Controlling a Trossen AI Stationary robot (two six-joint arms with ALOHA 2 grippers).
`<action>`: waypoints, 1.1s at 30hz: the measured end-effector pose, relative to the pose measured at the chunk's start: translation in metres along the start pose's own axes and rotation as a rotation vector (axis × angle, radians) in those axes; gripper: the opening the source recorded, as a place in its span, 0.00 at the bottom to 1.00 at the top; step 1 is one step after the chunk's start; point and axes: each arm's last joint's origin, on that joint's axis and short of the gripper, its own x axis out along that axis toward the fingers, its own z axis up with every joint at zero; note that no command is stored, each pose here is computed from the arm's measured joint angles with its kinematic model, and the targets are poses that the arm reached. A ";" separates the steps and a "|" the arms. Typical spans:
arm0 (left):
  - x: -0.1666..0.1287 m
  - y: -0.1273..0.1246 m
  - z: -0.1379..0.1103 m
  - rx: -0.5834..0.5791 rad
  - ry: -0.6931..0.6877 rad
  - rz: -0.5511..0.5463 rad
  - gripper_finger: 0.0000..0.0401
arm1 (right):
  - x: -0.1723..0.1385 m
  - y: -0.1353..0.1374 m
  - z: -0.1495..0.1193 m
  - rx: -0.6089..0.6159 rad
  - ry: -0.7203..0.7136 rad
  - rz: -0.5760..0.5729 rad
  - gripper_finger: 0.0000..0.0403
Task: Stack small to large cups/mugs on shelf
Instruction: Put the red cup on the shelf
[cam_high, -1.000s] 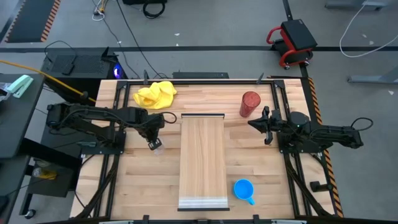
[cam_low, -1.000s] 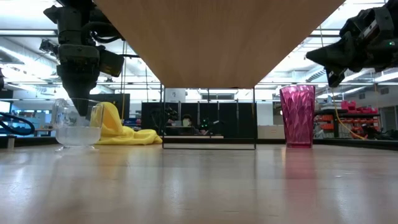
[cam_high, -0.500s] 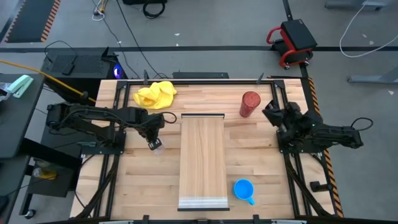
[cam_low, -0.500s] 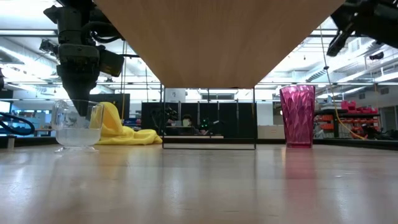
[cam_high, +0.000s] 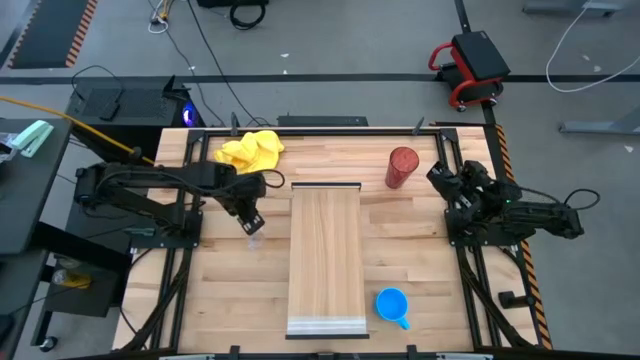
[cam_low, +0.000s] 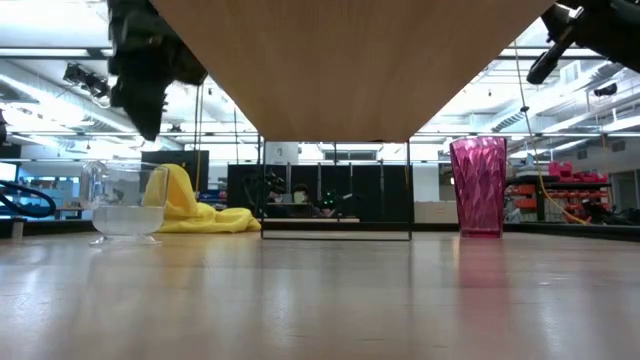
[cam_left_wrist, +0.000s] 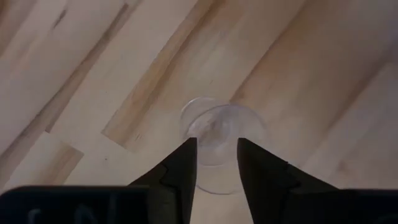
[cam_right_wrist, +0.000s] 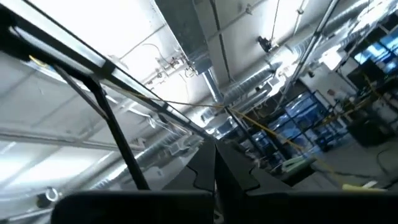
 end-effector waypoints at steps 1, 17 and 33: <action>-0.004 -0.001 0.002 -0.004 -0.006 -0.003 0.32 | 0.000 0.000 0.000 0.025 0.000 0.000 0.03; -0.054 -0.012 0.013 -0.032 -0.071 -0.035 0.34 | 0.022 0.066 0.079 0.267 0.132 0.011 0.03; -0.053 -0.011 0.013 -0.105 -0.061 -0.027 0.34 | 0.076 0.084 0.103 0.197 1.148 -0.978 0.03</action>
